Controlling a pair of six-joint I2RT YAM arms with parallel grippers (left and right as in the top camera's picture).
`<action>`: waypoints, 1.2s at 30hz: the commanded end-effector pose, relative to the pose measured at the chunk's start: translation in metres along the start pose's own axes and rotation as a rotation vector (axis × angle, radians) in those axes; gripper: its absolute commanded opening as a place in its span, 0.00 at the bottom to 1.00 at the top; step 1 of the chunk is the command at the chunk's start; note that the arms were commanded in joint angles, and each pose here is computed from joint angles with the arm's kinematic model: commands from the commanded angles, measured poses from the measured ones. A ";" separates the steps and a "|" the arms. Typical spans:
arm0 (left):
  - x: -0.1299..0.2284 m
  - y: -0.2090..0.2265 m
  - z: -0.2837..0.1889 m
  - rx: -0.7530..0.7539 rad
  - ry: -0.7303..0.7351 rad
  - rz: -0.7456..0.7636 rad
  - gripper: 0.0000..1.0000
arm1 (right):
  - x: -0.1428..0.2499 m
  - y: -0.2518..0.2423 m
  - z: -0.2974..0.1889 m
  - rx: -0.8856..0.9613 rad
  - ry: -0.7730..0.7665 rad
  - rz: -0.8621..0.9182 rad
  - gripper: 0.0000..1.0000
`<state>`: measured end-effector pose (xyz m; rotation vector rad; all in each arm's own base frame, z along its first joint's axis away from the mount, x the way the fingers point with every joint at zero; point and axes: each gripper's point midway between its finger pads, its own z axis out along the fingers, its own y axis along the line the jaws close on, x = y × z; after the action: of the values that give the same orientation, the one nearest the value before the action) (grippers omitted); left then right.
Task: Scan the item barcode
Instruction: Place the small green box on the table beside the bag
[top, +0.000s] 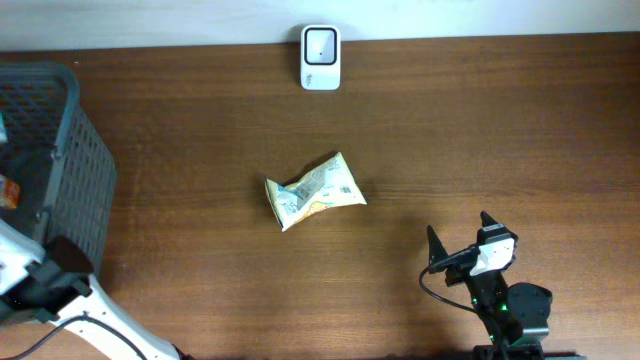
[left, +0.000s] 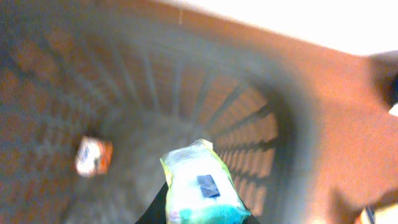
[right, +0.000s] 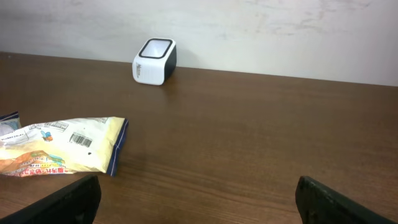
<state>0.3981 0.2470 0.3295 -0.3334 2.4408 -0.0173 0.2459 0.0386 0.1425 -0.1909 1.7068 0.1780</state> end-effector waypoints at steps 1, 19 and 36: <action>-0.034 -0.063 -0.074 0.024 -0.222 0.072 0.07 | 0.003 0.002 0.000 -0.006 0.006 0.007 0.99; 0.245 -0.327 0.178 0.297 0.685 0.406 0.10 | 0.003 0.001 0.000 -0.005 0.006 0.007 0.98; -0.043 -0.229 -0.046 -0.036 -0.239 0.214 0.99 | 0.003 0.001 0.000 -0.005 0.006 0.007 0.99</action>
<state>0.4840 -0.0420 0.3330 0.1299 2.4188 -0.0282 0.2459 0.0386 0.1425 -0.1909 1.7068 0.1780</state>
